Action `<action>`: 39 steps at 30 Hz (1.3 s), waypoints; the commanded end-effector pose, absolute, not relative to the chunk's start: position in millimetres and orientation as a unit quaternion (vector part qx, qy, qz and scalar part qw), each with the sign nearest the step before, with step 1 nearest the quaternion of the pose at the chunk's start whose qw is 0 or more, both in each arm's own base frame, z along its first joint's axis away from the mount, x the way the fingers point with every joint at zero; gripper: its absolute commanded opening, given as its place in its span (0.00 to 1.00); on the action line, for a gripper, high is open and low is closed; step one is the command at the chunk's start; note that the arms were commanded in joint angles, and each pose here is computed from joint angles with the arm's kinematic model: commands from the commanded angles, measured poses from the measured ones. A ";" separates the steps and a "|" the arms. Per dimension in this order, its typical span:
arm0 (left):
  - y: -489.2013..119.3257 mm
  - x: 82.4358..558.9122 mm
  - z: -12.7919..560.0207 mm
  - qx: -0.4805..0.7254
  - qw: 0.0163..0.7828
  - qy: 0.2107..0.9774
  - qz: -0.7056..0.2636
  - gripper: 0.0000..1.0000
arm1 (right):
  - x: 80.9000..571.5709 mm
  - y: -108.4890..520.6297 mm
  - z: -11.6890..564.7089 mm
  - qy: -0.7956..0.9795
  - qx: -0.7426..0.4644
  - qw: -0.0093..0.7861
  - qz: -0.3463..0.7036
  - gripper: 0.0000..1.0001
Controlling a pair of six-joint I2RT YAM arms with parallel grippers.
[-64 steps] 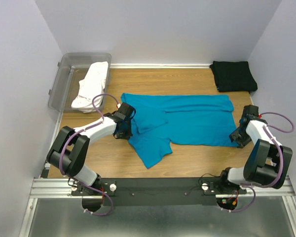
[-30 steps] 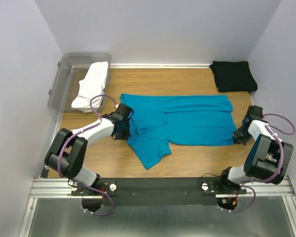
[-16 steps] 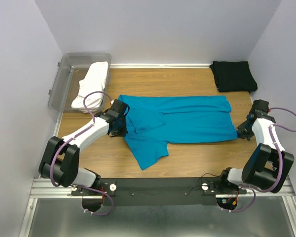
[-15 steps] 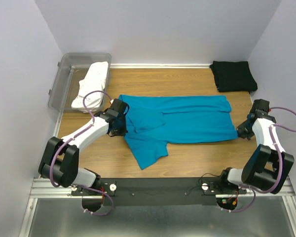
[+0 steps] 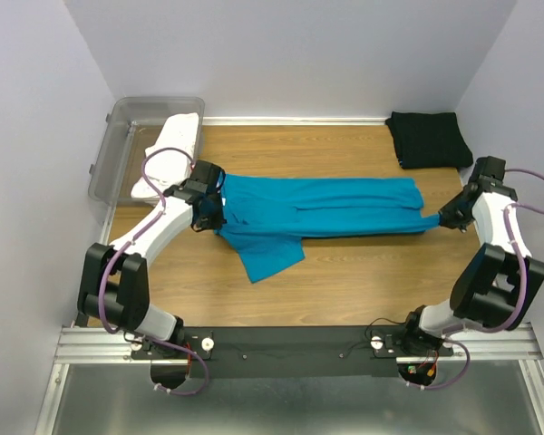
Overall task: Fold and stack the t-shirts
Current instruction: Fold the tshirt
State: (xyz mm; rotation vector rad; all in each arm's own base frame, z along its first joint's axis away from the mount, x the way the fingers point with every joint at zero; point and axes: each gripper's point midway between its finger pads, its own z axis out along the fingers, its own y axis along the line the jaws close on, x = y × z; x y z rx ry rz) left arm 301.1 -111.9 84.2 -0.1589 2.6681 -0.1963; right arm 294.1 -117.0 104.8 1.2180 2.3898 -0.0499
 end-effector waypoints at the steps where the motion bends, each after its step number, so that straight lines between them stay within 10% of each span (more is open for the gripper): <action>1: -102.8 315.0 89.2 -0.049 0.227 0.971 -0.057 0.00 | 319.5 -118.2 99.1 0.880 0.415 0.229 -0.008 0.01; 22: -105.0 385.7 59.4 -0.074 0.209 0.973 -0.069 0.00 | 390.2 -111.7 39.7 0.902 0.377 0.208 -0.013 0.03; 26: -106.5 389.1 57.9 -0.083 0.211 0.971 -0.072 0.13 | 397.8 -110.4 42.3 0.906 0.361 0.220 -0.023 0.08; 39: -105.8 375.3 120.8 -0.121 0.307 0.938 -0.103 0.73 | 411.7 -46.0 123.2 0.909 0.261 0.325 -0.014 0.76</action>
